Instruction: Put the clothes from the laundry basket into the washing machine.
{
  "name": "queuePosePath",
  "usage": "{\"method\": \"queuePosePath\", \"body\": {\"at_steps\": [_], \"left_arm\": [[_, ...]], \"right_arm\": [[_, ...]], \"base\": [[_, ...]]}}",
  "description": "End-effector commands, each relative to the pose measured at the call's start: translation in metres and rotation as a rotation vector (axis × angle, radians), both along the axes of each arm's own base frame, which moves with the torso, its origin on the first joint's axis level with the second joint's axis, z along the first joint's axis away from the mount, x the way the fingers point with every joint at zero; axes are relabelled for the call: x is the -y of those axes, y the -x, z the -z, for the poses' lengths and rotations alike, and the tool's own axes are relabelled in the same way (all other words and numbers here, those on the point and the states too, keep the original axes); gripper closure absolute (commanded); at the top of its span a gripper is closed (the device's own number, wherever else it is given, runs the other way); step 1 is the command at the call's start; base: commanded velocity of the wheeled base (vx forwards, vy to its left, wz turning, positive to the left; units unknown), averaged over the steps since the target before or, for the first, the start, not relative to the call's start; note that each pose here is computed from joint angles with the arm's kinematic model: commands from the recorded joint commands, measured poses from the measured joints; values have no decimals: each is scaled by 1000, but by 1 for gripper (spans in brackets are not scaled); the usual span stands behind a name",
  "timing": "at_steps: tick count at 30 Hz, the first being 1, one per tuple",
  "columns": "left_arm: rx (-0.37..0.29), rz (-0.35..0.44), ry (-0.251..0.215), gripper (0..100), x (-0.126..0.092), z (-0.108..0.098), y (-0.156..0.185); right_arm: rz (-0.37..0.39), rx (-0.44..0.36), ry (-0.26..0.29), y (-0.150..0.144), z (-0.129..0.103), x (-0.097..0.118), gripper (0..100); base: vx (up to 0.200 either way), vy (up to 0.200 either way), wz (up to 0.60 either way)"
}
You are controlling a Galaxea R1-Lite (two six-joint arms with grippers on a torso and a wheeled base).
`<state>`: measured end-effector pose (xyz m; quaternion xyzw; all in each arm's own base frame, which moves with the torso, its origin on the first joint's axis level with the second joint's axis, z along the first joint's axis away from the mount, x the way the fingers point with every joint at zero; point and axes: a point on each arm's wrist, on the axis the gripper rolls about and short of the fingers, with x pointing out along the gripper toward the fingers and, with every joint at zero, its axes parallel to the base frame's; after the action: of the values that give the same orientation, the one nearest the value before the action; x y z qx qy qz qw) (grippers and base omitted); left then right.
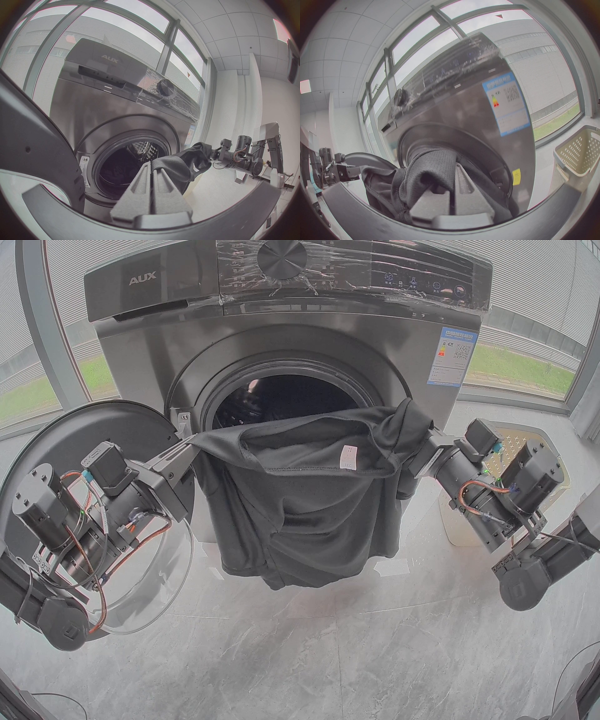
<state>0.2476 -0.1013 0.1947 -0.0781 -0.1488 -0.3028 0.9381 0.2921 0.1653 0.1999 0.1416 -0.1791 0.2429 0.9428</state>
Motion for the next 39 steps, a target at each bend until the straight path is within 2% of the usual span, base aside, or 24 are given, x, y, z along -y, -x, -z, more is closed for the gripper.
{"method": "queuePosePath", "body": {"at_steps": [1, 10, 16, 23, 39], "left_arm": [[46, -4, 15, 100, -2, -11, 6], [85, -17, 40, 100, -7, -23, 6], [109, -58, 59, 100, -12, -30, 1], [119, -95, 64, 100, -21, -33, -5], [114, -106, 81, 100, -22, -34, -7]], "right_arm": [[-6, 75, -38, 14, -26, 5, 100], [-10, 75, -37, 16, -27, 4, 100], [-3, 79, -40, 15, -28, 6, 100], [2, 77, -37, 15, -27, 9, 100], [-1, 68, -35, 16, -25, 9, 100]], "base": [[0, 0, 0], [0, 0, 0], [0, 0, 0], [0, 0, 0], [0, 0, 0]]}}
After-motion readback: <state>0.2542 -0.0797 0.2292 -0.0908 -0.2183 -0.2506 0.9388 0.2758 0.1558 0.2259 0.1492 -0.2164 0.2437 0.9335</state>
